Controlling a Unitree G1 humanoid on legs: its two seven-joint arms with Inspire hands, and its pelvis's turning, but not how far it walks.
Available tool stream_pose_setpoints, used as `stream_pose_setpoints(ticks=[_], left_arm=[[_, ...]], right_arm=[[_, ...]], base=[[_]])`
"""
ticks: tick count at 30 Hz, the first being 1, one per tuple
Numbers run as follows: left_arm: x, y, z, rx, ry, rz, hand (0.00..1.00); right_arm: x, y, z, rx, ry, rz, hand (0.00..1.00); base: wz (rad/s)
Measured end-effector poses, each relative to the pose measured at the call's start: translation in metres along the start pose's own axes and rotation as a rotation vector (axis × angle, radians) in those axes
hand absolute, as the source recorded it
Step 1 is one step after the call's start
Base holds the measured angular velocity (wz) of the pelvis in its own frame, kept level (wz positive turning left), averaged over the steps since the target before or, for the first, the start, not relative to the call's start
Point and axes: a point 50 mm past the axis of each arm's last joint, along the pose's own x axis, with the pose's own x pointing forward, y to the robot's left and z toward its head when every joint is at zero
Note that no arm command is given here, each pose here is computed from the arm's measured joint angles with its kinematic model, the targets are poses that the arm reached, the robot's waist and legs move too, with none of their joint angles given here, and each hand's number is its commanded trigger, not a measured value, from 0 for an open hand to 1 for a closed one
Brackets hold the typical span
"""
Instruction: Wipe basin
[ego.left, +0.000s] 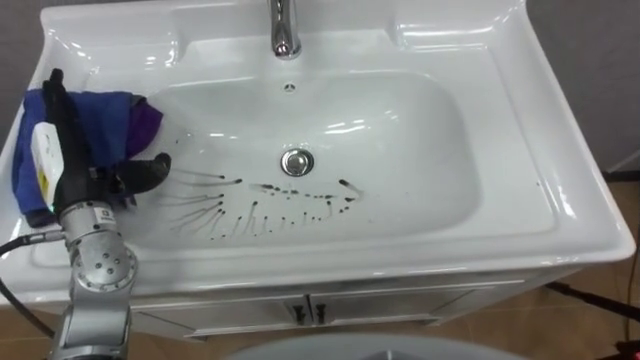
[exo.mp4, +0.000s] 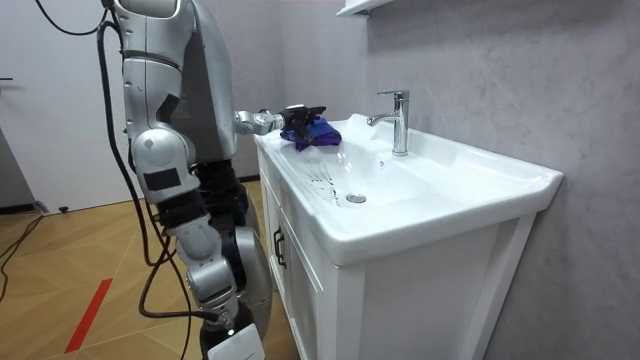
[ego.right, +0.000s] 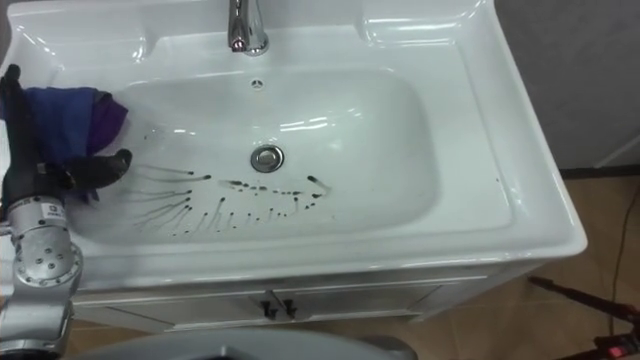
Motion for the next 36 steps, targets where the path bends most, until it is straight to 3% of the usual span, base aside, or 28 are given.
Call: stream_pose_setpoints(ticks=[23, 36], left_arm=[[-0.007, -0.006, -0.029, 0.123, 0.101, -0.014, 0.0], [0.001, -0.006, -0.03, 0.129, 0.122, -0.003, 0.0]], right_arm=[[-0.001, -0.002, 0.001, 0.008, 0.007, -0.025, 0.0], [-0.001, -0.002, 0.0, 0.01, 0.021, -0.025, 0.0]], base=[[-0.02], [-0.02]])
